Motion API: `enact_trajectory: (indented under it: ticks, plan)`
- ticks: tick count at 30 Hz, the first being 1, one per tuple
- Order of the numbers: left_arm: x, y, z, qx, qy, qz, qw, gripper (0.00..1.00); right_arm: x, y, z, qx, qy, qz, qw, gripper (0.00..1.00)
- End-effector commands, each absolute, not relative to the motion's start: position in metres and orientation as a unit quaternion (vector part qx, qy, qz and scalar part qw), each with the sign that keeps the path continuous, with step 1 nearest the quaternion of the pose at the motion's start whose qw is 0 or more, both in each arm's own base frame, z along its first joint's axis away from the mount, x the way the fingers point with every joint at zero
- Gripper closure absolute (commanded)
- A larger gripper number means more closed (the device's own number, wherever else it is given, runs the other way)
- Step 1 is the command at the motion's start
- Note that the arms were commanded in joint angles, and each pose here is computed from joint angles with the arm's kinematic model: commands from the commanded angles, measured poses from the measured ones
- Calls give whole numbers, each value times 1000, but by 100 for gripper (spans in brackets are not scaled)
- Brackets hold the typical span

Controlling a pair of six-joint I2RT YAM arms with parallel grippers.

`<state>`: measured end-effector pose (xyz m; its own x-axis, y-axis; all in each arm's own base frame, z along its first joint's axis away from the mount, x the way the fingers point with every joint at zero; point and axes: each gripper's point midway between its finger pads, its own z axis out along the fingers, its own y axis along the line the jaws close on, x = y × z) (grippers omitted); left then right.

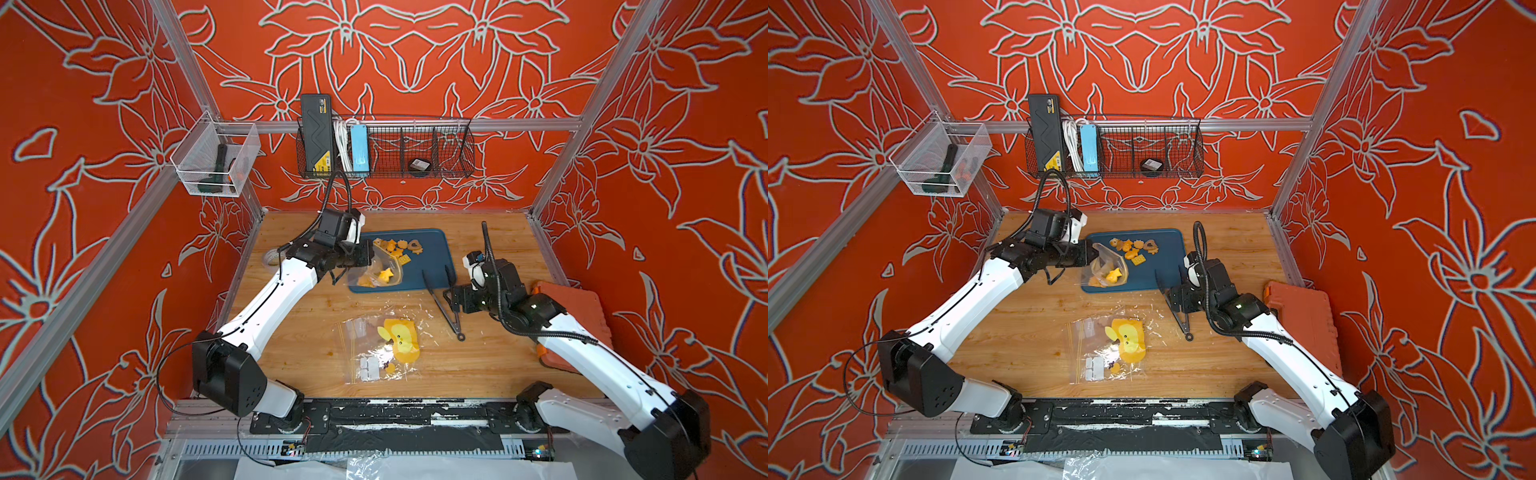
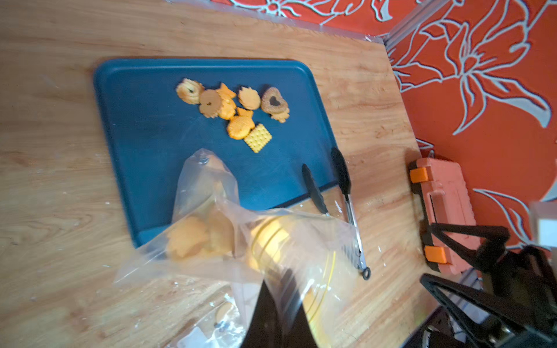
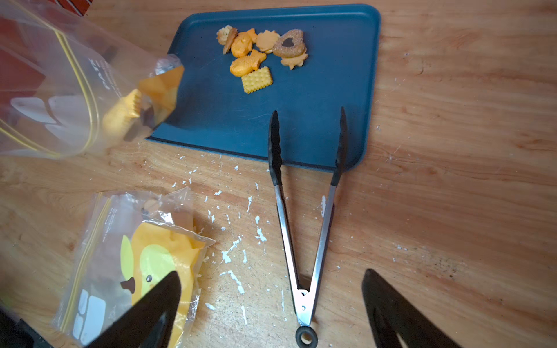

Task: Put the cookies into a resealable bag to prevent moisture
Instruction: Place the ziploc bag at the center of the board.

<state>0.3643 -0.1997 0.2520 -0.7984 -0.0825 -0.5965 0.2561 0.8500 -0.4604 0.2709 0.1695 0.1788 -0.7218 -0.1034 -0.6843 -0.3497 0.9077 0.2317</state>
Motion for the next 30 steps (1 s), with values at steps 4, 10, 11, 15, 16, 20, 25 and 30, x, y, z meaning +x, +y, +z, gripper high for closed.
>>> enact_trajectory:
  ticks: [4, 10, 11, 15, 16, 20, 25, 30]
  plan:
    - [349, -254, 247, 82, 902, -315, 284, 100, 270, 172, 191, -127, 905, 189, 359, 9]
    - [340, -277, 225, 92, 905, -324, 260, 100, 261, 189, 196, -155, 892, 237, 353, 6]
    - [339, -277, 222, 91, 906, -323, 257, 100, 260, 192, 198, -159, 888, 248, 354, 5]
    - [339, -277, 213, 91, 910, -317, 252, 100, 258, 207, 205, -178, 871, 282, 361, 3]
    - [339, -277, 212, 91, 911, -316, 251, 100, 259, 210, 205, -180, 870, 283, 362, 3]
    - [338, -276, 208, 91, 913, -312, 248, 100, 271, 219, 199, -180, 878, 264, 356, 4]
    - [339, -274, 205, 89, 915, -306, 249, 100, 286, 232, 182, -127, 894, 270, 333, 15]
    - [339, -274, 203, 90, 915, -303, 249, 100, 290, 254, 172, -100, 894, 295, 322, 27]
